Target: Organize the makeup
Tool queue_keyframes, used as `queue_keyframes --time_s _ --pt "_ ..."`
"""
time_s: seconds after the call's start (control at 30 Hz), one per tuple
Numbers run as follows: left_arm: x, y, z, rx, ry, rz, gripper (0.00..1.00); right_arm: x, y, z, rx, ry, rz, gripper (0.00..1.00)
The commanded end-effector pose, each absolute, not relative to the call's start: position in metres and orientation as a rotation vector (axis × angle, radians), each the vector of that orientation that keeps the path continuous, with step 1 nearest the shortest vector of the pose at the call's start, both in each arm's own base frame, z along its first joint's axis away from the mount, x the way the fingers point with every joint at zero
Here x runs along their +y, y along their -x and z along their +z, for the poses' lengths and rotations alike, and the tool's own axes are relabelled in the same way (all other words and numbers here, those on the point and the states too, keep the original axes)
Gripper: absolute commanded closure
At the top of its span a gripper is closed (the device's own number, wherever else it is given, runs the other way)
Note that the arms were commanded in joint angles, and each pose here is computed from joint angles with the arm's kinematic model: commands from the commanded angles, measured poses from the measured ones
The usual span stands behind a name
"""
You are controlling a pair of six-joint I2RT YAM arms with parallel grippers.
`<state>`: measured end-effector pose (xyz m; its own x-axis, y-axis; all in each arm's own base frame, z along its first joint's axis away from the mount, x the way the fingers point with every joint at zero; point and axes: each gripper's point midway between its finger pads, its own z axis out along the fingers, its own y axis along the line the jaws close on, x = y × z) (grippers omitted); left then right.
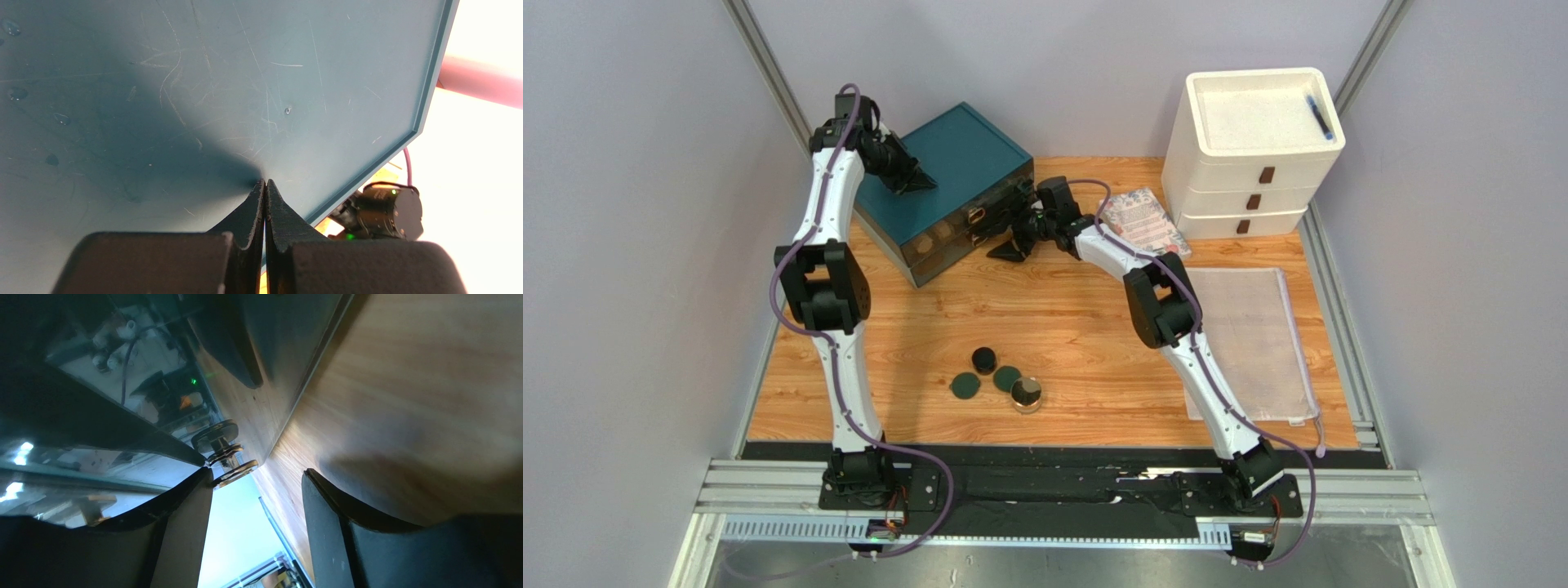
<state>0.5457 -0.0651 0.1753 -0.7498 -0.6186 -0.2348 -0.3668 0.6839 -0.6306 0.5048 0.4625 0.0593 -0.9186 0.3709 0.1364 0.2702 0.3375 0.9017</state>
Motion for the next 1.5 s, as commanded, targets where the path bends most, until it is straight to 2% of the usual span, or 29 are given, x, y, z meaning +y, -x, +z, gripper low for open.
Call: queue_keyframes --time_s 0.0,0.13,0.17,0.2,0.33,0.4,0.6,0.9,1.1,1.2,1.23,1.3,1.47 --pt "-0.057 -0.501 0.088 2.758 0.907 -0.573 1.0 0.469 -0.525 0.071 2.423 -0.646 1.653 0.43" --pt "-0.056 -0.502 0.09 2.756 0.901 -0.569 1.0 0.468 -0.526 0.057 2.448 -0.68 1.608 0.49" --pt "-0.055 -0.504 0.092 2.75 0.901 -0.568 1.0 0.466 -0.524 0.054 2.461 -0.686 1.6 0.53" --pt "-0.055 -0.504 0.092 2.75 0.904 -0.566 1.0 0.464 -0.522 0.05 2.477 -0.675 1.585 0.63" --pt "-0.053 -0.504 0.092 2.747 0.915 -0.564 1.0 0.456 -0.504 0.043 2.587 -0.606 1.504 0.83" --pt "-0.054 -0.504 0.091 2.748 0.918 -0.564 1.0 0.447 -0.498 0.044 2.62 -0.543 1.458 0.88" --pt "-0.053 -0.505 0.091 2.744 0.935 -0.566 1.0 0.404 -0.463 0.029 2.817 -0.479 1.307 0.93" --pt "-0.053 -0.503 0.089 2.751 0.938 -0.555 1.0 0.326 -0.401 0.019 3.046 -0.442 1.225 0.93" --pt "-0.051 -0.503 0.089 2.749 0.954 -0.547 1.0 0.306 -0.375 0.026 3.072 -0.352 1.218 0.91" --pt "-0.051 -0.502 0.089 2.751 0.955 -0.548 1.0 0.306 -0.377 0.032 3.05 -0.293 1.222 0.79" --pt "-0.051 -0.502 0.09 2.748 0.953 -0.549 1.0 0.308 -0.382 0.038 3.023 -0.257 1.231 0.7" --pt "-0.051 -0.502 0.09 2.747 0.957 -0.551 1.0 0.31 -0.389 0.052 2.984 -0.214 1.244 0.61" --pt "-0.052 -0.503 0.091 2.744 0.947 -0.557 1.0 0.31 -0.404 0.104 2.834 -0.04 1.217 0.51"
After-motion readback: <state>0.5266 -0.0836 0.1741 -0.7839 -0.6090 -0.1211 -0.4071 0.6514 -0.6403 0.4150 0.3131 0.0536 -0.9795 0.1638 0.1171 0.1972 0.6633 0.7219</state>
